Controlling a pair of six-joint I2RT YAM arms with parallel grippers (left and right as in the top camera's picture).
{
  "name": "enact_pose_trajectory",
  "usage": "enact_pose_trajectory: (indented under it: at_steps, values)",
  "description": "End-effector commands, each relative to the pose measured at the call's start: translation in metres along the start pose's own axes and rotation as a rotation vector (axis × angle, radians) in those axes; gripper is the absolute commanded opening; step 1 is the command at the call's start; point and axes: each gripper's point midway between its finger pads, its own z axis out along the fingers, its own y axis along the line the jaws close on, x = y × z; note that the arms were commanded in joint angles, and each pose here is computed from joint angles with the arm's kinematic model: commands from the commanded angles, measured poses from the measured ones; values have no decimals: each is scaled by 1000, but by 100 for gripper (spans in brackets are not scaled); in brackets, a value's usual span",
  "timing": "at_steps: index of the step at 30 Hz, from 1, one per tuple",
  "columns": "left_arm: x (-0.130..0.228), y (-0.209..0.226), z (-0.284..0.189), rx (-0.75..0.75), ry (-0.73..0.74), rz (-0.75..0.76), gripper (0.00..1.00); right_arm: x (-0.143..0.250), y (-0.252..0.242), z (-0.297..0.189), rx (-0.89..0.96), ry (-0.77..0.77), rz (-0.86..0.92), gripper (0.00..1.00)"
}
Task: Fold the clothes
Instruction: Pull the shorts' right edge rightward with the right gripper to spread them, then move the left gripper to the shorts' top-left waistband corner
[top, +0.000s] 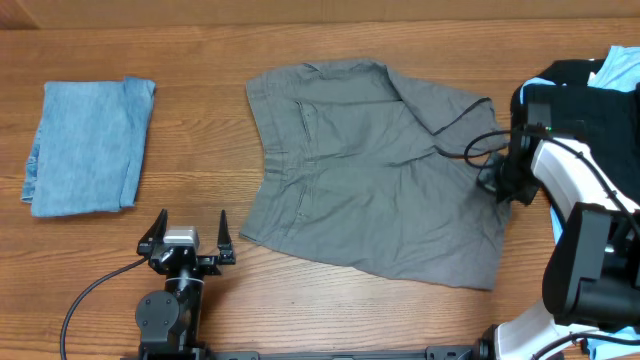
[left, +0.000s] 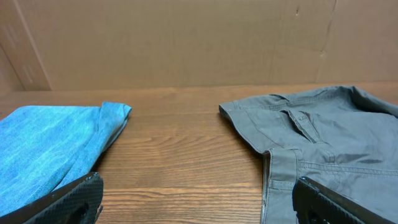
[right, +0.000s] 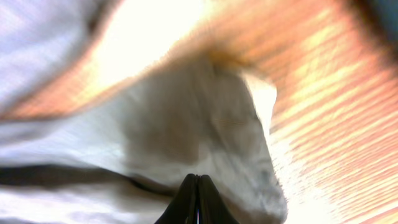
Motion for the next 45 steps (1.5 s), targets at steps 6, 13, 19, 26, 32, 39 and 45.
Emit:
enact_pose_trajectory:
  at_steps: [6, 13, 19, 26, 32, 39, 45]
  values:
    - [0, 4, 0, -19, -2, 16, 100, -30, 45, -89, -222, 7, -120, 40]
    - [0, 4, 0, -19, -2, 16, 100, -34, 41, -91, -204, -5, -114, 100]
    - [0, 4, 0, -19, -2, 16, 100, -35, 41, -91, -205, -7, -113, 100]
    - [-14, -54, -11, 322, -31, -50, 100, -35, 41, -91, -205, -8, -114, 100]
    - [-89, -58, -33, 364, -141, -178, 100, -35, 41, -91, -205, -8, -113, 100]
    - [-163, -69, -12, 405, 195, -193, 100, -35, 41, -91, -205, -8, -113, 100]
    - [-208, -72, 54, 414, 619, -222, 100, -35, 41, -91, -205, -8, -113, 100]
